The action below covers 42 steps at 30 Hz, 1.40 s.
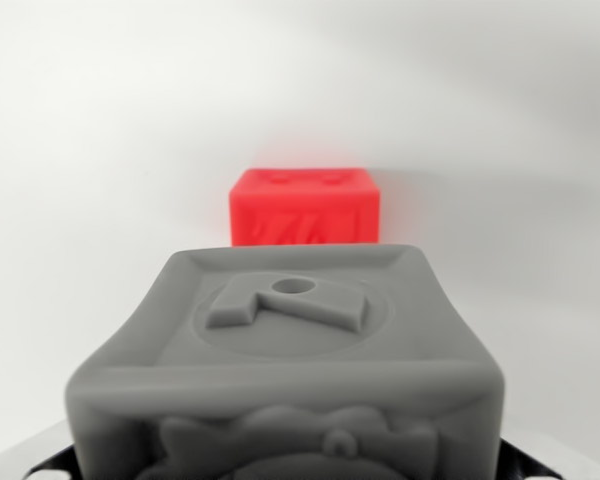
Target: Destack cube
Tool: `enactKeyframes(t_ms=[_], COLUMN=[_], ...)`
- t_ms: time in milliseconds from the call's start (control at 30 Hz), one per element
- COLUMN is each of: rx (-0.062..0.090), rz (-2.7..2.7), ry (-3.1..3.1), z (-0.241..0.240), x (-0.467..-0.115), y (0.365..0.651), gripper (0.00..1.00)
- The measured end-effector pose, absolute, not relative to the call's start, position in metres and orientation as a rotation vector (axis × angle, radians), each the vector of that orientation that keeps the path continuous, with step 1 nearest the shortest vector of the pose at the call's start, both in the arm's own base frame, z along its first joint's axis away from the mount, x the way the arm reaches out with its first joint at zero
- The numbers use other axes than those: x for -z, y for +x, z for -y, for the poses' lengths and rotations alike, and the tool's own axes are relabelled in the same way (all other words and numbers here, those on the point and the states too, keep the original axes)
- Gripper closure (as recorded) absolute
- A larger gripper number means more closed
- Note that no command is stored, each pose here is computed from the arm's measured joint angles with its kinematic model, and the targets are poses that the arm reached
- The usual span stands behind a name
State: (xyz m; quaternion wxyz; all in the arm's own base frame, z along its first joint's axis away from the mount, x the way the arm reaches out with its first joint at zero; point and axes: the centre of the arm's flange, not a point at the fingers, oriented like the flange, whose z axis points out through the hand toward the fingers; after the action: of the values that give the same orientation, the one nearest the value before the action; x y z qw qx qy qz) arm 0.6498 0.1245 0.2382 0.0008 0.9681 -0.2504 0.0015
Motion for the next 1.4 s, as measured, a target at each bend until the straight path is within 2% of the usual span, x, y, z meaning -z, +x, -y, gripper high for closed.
enactKeyframes(t_ms=[300, 667, 1400], rx=[-0.011, 0.003, 0.005], rz=[0.789, 0.854, 1.001], ry=[3.04, 3.019, 2.973], z=[-0.124, -0.103, -0.063], x=[-0.265, -0.261, -0.258], y=[0.65, 0.65, 0.65], gripper=[1.0, 1.0, 1.0])
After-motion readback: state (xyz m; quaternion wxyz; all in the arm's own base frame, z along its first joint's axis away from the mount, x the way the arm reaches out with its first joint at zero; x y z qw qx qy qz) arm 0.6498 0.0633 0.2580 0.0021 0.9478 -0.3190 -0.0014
